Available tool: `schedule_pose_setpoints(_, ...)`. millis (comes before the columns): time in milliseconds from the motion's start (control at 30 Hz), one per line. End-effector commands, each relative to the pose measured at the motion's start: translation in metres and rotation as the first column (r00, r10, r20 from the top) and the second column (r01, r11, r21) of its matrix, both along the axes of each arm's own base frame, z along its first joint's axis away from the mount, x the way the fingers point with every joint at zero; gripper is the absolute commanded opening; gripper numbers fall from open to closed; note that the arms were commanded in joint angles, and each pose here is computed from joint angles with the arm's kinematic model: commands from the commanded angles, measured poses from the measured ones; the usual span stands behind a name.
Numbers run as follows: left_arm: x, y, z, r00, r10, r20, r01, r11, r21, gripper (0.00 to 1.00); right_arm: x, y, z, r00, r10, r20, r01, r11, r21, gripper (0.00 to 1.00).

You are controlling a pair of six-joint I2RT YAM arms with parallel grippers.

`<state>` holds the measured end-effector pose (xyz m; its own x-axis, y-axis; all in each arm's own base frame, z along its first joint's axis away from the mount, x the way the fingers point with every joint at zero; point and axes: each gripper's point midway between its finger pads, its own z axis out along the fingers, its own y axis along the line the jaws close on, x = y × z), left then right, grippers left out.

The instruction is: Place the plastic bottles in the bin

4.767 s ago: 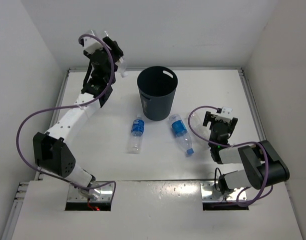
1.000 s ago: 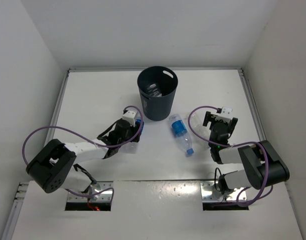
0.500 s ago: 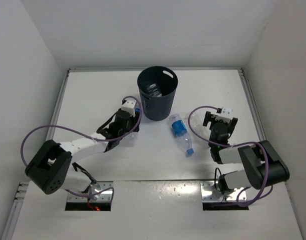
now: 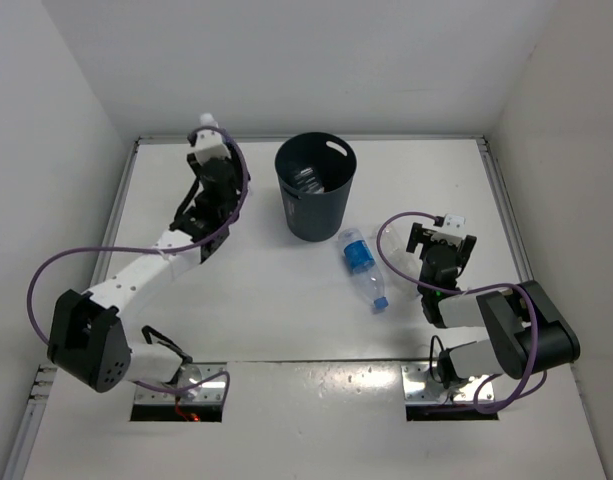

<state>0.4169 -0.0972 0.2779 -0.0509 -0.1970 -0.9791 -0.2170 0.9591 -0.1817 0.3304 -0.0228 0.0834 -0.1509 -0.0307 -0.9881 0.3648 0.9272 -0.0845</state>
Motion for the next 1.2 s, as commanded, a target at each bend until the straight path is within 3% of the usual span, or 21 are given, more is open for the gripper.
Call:
schedule_pose_setpoints(0,0.012,0.015,0.079,0.976,0.101,0.193,-0.085,0.992,-0.089,0.1,0.003,0.001,0.012,0.998,-0.01,0.056,0.008,1.0,0.022,1.0)
schedule_pose_setpoints(200,0.023,-0.054,0.165,0.889,-0.177,0.422,0.231,0.97,-0.079,0.1,0.003,0.001,0.012,0.998,-0.01,0.056,0.008,1.0,0.022,1.0)
schedule_pose_setpoints(333,0.023,-0.116,0.179,0.81,-0.352,0.47,0.389,0.921,0.018,0.09,0.003,0.001,0.012,0.998,-0.01,0.056,0.008,1.0,0.022,1.0)
schedule_pose_setpoints(600,0.017,-0.181,0.156,0.734,-0.49,0.47,0.54,0.841,0.033,0.09,0.003,0.001,0.012,0.998,-0.01,0.056,0.008,1.0,0.022,1.0)
schedule_pose_setpoints(933,0.033,-0.203,0.082,0.76,-0.545,0.355,0.567,0.822,0.048,0.11,0.003,0.001,0.012,0.998,-0.01,0.056,0.008,1.0,0.022,1.0)
schedule_pose_setpoints(1067,0.032,-0.207,0.061,0.758,-0.567,0.322,0.587,0.809,0.043,0.25,0.003,0.001,0.012,0.998,-0.01,0.056,0.008,1.0,0.022,1.0)
schedule_pose_setpoints(1167,0.03,-0.208,0.047,0.76,-0.579,0.296,0.597,0.802,0.036,0.42,0.003,0.001,0.012,0.998,-0.01,0.056,0.008,1.0,0.022,1.0)
